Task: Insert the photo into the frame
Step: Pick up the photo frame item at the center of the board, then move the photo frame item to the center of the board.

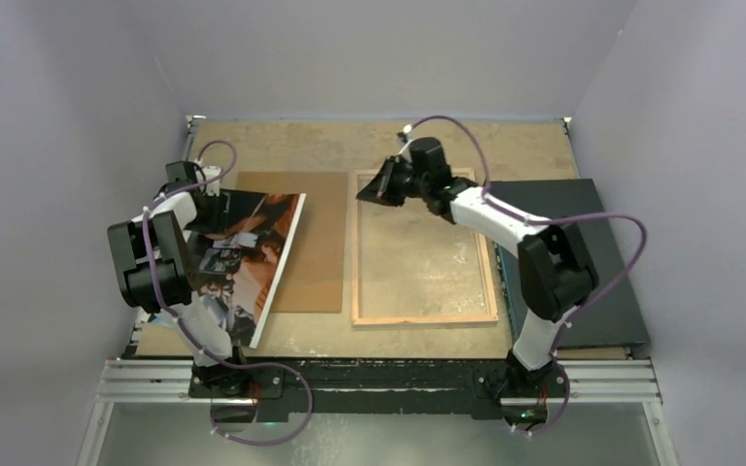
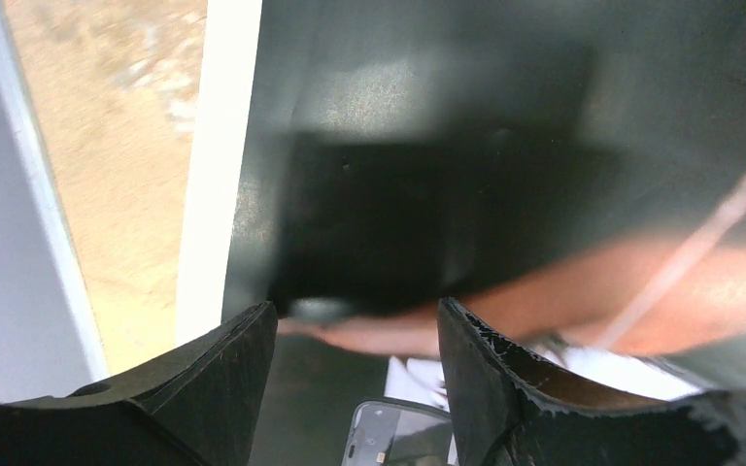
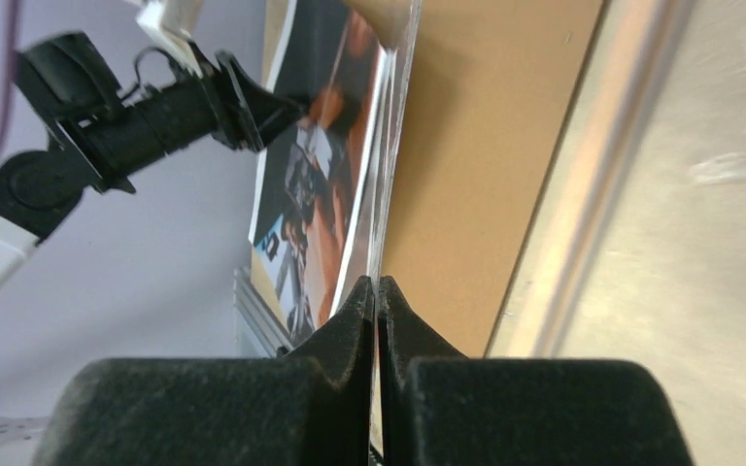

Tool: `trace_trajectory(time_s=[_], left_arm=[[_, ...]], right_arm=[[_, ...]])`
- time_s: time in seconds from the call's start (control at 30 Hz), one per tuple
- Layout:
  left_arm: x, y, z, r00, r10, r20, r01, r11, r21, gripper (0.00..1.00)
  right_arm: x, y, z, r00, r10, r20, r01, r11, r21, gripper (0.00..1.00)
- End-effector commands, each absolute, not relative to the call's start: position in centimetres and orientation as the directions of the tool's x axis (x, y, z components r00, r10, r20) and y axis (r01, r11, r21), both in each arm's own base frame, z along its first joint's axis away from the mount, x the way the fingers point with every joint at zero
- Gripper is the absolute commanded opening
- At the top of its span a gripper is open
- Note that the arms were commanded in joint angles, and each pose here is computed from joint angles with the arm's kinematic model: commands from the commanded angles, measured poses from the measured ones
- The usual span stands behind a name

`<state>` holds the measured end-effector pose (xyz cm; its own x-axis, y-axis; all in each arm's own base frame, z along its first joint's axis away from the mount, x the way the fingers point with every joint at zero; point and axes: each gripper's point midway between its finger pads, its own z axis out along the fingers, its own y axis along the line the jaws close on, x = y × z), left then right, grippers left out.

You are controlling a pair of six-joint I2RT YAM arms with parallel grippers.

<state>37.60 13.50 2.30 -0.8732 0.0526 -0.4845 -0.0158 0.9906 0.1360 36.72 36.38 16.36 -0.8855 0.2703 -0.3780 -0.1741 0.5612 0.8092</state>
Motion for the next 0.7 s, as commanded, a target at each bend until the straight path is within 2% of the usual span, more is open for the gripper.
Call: trace_trajectory(time_s=[0.0,0.23,0.4,0.53,0.67], left_arm=[[38.5,9.1,2.8,-0.872,0.055,-0.487,0.036,0.998,0.047,0.61],[41.5,5.6,6.2,-0.841,0.094,-0.533,0.085,0.996,0.041,0.61],[43.2,2.8,9.7,-0.806,0.13,-0.577,0.13,0.991,0.042,0.64],[42.8,-3.6,11.0,-0.775,0.239,-0.585,0.268,0.963,0.038,0.65],[41.4,-10.5,9.3,-0.741,0.381,-0.552,0.42,0.905,0.061,0.65]], right_arm=[[37.3,31.2,19.8,-0.832,0.256,-0.492,-0.244,0.627,0.74,0.0],[35.7,22.7,20.2,-0.803,0.303,-0.514,-0.158,0.723,0.673,0.0],[35.3,18.9,23.4,-0.74,0.344,-0.578,-0.152,0.751,0.642,0.0],[35.6,16.3,26.7,-0.683,0.363,-0.634,-0.125,0.797,0.591,0.0],[35.6,14.5,29.3,-0.632,0.38,-0.676,-0.089,0.83,0.55,0.0]])
